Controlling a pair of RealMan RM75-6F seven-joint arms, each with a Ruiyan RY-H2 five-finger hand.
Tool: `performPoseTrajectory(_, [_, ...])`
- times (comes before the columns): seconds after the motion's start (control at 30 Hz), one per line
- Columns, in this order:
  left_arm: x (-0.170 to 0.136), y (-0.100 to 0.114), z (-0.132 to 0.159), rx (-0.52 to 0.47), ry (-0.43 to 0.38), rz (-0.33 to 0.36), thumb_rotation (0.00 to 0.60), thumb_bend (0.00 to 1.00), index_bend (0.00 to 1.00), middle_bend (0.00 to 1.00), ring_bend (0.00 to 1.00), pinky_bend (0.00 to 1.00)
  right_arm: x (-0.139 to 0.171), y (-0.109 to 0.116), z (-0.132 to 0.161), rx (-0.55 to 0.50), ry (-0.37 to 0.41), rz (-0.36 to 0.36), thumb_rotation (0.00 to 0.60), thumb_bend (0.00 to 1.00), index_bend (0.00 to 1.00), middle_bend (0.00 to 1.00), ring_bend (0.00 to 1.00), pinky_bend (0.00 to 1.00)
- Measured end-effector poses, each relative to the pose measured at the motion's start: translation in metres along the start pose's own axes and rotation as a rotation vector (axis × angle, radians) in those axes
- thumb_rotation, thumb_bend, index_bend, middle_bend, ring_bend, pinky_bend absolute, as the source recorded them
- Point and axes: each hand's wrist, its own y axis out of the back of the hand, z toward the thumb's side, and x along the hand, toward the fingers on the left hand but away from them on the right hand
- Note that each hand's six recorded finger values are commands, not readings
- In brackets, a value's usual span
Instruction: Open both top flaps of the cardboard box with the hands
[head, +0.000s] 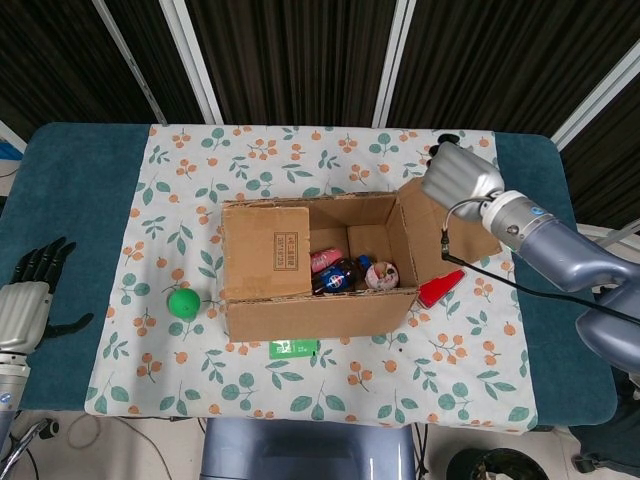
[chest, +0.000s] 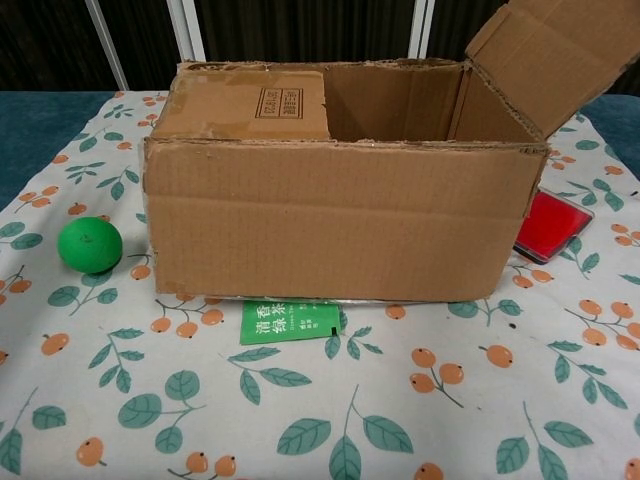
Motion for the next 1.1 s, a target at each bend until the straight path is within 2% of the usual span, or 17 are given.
performPoseTrajectory(0.33, [0.001, -0.001, 0.000, 0.003, 0.001, -0.004, 0.600, 0.13, 0.00, 0.00, 0.00, 0.03, 0.010, -0.040, 0.014, -0.080, -0.017, 0.055, 0.600, 1.00, 0.56, 0.38, 0.29, 0.31])
performPoseTrajectory(0.43, [0.001, -0.001, 0.001, 0.002, 0.000, 0.000, 0.600, 0.13, 0.00, 0.00, 0.00, 0.03, 0.013, -0.048, 0.017, -0.113, -0.039, 0.049, 0.600, 0.91, 0.56, 0.35, 0.27, 0.30])
performPoseTrajectory(0.53, [0.002, 0.000, 0.002, 0.006, -0.004, 0.003, 0.600, 0.13, 0.00, 0.00, 0.00, 0.03, 0.017, -0.054, 0.016, -0.164, -0.086, 0.026, 0.600, 0.77, 0.52, 0.30, 0.24, 0.27])
performPoseTrajectory(0.6, [0.003, 0.001, 0.003, 0.012, -0.007, 0.005, 0.600, 0.13, 0.00, 0.00, 0.00, 0.03, 0.023, -0.058, 0.013, -0.220, -0.136, 0.002, 0.600, 0.69, 0.47, 0.26, 0.22, 0.26])
performPoseTrajectory(0.77, [0.005, 0.001, 0.006, 0.030, -0.013, 0.002, 0.600, 0.13, 0.00, 0.00, 0.00, 0.03, 0.045, -0.072, 0.009, -0.382, -0.303, -0.078, 0.600, 0.46, 0.15, 0.12, 0.13, 0.26])
performPoseTrajectory(0.87, [0.007, 0.001, 0.011, 0.041, -0.024, -0.005, 0.600, 0.13, 0.00, 0.00, 0.00, 0.03, 0.064, -0.086, 0.010, -0.482, -0.411, -0.112, 0.600, 0.38, 0.03, 0.05, 0.08, 0.25])
performPoseTrajectory(1.1, [0.019, 0.010, 0.032, 0.073, -0.078, 0.004, 0.600, 0.13, 0.00, 0.00, 0.00, 0.03, 0.135, -0.148, 0.037, -0.778, -0.715, -0.119, 0.600, 0.36, 0.01, 0.02, 0.06, 0.24])
